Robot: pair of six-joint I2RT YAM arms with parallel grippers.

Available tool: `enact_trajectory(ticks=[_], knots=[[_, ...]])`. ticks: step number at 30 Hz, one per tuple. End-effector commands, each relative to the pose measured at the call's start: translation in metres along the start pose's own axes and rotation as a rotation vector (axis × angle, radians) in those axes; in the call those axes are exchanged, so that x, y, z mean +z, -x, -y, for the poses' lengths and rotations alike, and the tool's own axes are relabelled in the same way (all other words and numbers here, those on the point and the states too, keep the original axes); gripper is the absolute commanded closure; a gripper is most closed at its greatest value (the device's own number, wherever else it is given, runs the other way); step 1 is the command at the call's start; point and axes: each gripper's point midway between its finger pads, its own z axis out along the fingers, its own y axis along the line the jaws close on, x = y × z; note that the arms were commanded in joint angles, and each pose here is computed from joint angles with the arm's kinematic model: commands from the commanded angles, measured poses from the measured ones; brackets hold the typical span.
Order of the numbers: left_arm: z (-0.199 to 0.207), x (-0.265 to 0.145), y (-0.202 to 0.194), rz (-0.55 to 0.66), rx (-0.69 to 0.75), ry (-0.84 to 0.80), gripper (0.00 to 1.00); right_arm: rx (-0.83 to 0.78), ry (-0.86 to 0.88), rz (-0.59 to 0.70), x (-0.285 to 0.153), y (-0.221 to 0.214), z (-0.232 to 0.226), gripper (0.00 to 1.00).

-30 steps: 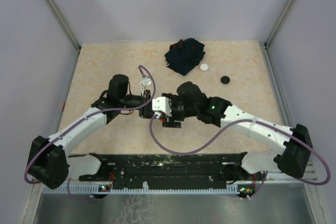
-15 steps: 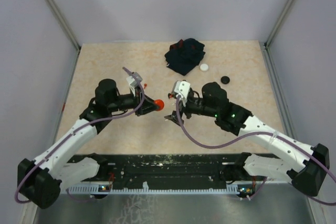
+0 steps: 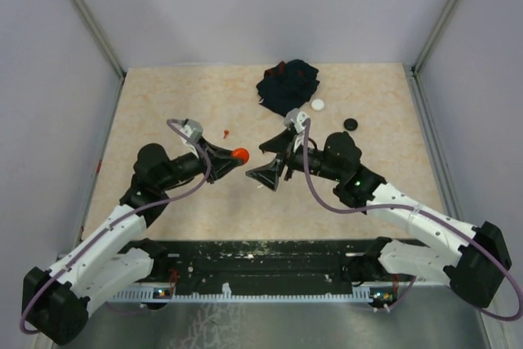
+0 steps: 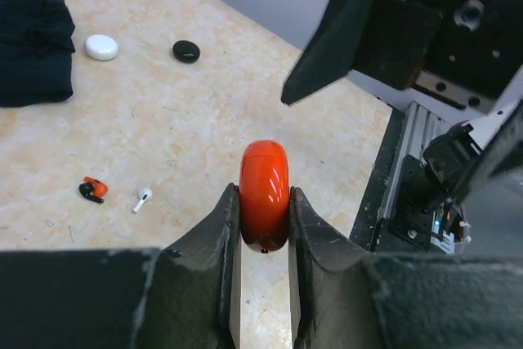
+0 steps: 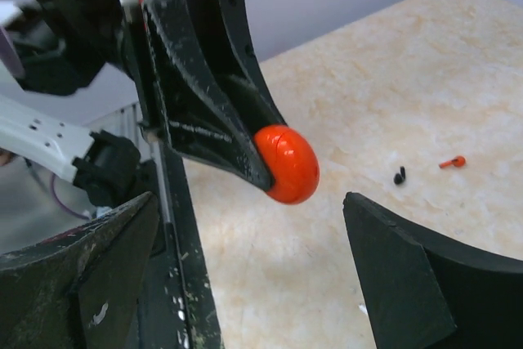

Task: Insert the wireless bluetooth earbuds into the charging case
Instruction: Pick up the charging case at the center of the board.

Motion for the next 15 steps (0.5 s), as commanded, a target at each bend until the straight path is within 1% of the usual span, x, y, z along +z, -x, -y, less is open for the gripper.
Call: enact_trajectory(ticks=[1, 2, 4, 6, 11, 15], knots=[[0.023, -0.003, 0.018, 0.125, 0.057, -0.116, 1.0, 0.097, 0.144, 0.191, 0.0, 0.048, -0.014, 0.06], [0.027, -0.004, 0.021, 0.148, 0.064, -0.136, 1.0, 0.142, 0.168, 0.211, -0.003, 0.051, -0.014, 0.08], [0.034, -0.007, 0.027, 0.187, 0.077, -0.171, 1.0, 0.178, 0.208, 0.242, -0.007, 0.052, -0.012, 0.1], [0.04, -0.009, 0.033, 0.213, 0.09, -0.2, 1.0, 0.194, 0.228, 0.233, -0.006, 0.048, -0.009, 0.14], [0.05, -0.009, 0.04, 0.231, 0.103, -0.252, 1.0, 0.217, 0.319, 0.223, -0.002, 0.046, -0.018, 0.24], [0.053, -0.01, 0.042, 0.238, 0.092, -0.265, 1.0, 0.219, 0.354, 0.224, 0.001, 0.047, -0.021, 0.31]])
